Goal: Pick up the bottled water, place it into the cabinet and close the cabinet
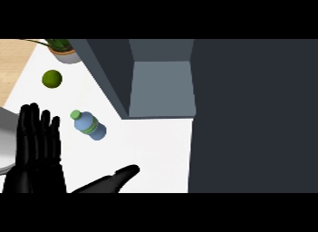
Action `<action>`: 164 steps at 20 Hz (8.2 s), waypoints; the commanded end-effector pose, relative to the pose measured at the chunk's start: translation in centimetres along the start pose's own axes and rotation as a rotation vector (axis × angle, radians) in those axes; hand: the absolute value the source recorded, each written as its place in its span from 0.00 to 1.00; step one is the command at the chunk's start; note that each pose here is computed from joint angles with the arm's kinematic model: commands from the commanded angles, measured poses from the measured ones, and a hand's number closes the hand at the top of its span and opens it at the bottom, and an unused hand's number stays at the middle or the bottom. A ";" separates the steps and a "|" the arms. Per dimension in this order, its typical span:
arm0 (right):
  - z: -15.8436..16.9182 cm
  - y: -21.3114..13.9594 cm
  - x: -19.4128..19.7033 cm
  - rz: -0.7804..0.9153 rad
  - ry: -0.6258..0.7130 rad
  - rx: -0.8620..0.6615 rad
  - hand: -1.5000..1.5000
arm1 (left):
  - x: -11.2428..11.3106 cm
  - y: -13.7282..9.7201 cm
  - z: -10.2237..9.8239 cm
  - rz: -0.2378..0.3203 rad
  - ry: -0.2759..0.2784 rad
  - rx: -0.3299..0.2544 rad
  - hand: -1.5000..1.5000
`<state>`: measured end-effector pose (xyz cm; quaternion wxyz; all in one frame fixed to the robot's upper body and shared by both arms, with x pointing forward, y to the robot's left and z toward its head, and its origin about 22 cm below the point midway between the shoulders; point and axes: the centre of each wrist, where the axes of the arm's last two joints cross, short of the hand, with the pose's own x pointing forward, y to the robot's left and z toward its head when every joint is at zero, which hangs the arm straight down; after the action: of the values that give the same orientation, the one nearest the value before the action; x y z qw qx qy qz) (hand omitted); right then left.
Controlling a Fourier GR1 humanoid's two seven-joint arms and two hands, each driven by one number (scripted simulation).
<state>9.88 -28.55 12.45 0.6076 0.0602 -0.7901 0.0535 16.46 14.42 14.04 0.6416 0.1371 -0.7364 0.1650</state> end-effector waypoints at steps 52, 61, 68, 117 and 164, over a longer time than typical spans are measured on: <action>5.5 -0.6 4.0 -0.093 -0.093 0.084 0.00 | -28.2 9.0 -8.7 0.116 0.133 0.022 0.00; 5.1 -1.0 4.7 -0.062 -0.075 0.069 0.00 | -28.5 9.6 -10.8 0.342 0.072 0.030 1.00; 5.7 -0.9 4.5 -0.044 -0.095 0.048 0.00 | -28.9 8.6 -10.6 0.307 0.057 -0.066 1.00; 6.0 -3.1 4.7 -0.083 -0.101 0.076 0.00 | -13.8 -11.4 -14.1 0.017 -0.002 -0.397 1.00; 4.8 -4.0 3.5 -0.086 -0.127 0.102 0.00 | -12.6 -15.5 -20.8 -0.040 -0.217 -0.392 0.00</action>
<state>4.89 -35.13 12.36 0.5722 0.1255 -0.8088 0.0520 43.74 8.67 6.07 0.5984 0.0706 -0.7980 -0.0126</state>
